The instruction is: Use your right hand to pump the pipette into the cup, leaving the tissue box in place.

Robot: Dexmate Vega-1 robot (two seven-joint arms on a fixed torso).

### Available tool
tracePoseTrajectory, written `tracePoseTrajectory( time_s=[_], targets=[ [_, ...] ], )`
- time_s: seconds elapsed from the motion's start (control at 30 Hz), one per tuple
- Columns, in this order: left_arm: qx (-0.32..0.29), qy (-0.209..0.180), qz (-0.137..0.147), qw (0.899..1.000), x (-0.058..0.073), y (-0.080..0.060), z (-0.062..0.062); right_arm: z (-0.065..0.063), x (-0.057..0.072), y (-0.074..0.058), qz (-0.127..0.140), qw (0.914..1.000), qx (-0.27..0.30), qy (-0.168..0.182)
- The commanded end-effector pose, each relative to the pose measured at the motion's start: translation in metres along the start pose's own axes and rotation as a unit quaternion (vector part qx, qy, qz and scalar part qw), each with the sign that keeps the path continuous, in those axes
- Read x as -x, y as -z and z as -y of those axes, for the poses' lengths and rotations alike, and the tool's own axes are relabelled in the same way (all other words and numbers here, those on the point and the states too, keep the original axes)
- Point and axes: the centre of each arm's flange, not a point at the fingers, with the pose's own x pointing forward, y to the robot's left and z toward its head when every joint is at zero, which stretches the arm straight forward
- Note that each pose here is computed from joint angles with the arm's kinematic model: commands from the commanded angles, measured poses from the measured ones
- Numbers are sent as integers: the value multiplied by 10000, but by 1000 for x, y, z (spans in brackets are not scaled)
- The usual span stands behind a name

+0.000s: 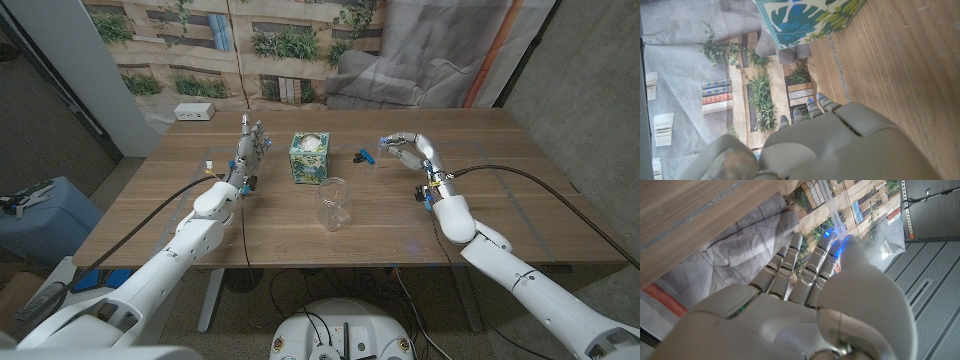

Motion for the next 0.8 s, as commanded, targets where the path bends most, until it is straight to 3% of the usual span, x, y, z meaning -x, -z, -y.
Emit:
tracePoseTrajectory(
  time_s=[0.03,0.8],
  targets=[
    [0,0,-1,10000,0,0,0,-8,2,9,-40,10000,34,-56],
    [0,0,-1,10000,0,0,0,-16,2,13,-136,9999,-30,11]
  ],
)
